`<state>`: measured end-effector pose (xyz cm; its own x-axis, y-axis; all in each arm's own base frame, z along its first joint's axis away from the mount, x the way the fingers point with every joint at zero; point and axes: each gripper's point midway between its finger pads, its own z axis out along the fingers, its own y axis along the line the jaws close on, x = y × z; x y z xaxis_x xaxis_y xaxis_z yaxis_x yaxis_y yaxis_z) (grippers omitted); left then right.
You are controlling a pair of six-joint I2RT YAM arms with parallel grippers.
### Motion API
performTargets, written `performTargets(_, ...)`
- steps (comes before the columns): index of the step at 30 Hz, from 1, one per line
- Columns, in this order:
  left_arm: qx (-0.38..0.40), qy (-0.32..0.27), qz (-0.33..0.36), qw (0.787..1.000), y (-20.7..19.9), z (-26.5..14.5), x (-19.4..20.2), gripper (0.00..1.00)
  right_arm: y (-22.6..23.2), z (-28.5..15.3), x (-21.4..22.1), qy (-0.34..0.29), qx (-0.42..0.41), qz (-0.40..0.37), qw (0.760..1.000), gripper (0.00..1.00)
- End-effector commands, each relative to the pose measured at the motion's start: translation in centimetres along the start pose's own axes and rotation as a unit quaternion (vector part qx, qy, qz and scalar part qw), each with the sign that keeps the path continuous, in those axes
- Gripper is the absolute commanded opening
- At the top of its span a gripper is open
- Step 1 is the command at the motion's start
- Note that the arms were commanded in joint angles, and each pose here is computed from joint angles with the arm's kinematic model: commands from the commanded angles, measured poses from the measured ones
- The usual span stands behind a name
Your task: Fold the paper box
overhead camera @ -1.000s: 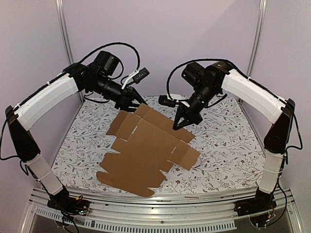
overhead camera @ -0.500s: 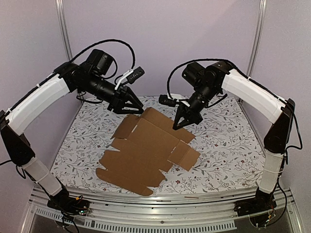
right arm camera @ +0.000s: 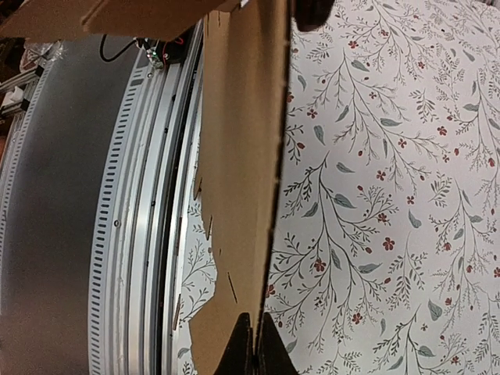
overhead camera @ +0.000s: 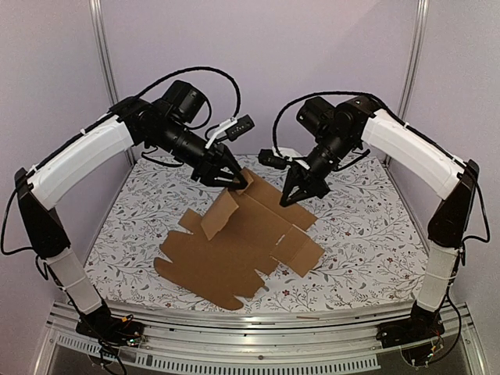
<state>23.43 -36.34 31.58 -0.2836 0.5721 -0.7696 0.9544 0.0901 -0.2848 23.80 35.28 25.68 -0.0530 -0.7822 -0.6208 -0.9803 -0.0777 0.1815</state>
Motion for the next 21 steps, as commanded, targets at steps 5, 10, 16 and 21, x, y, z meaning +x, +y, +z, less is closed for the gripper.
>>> performTargets(5, -0.006, 0.024, -0.001, 1.0, 0.9, 1.3, 0.5, 0.26, 8.7, -3.4, 2.9, 0.05, -0.115, 0.033, 0.992, 0.01)
performTargets(10, 0.019, 0.016, -0.002, 1.0, 0.2, 1.4, 0.1, 0.15, 9.3, -3.6, 3.2, 0.054, -0.122, 0.025, 0.991, 0.02)
performTargets(16, 0.046, 0.014, -0.01, 0.999, -0.3, 1.9, 0.2, 0.03, 9.2, -3.5, 3.1, 0.053, -0.12, 0.022, 0.991, 0.02)
performTargets(21, 0.032, 0.008, -0.009, 0.999, 0.1, 1.9, -0.2, 0.0, 9.0, -3.6, 2.8, 0.042, -0.124, 0.039, 0.991, 0.13)
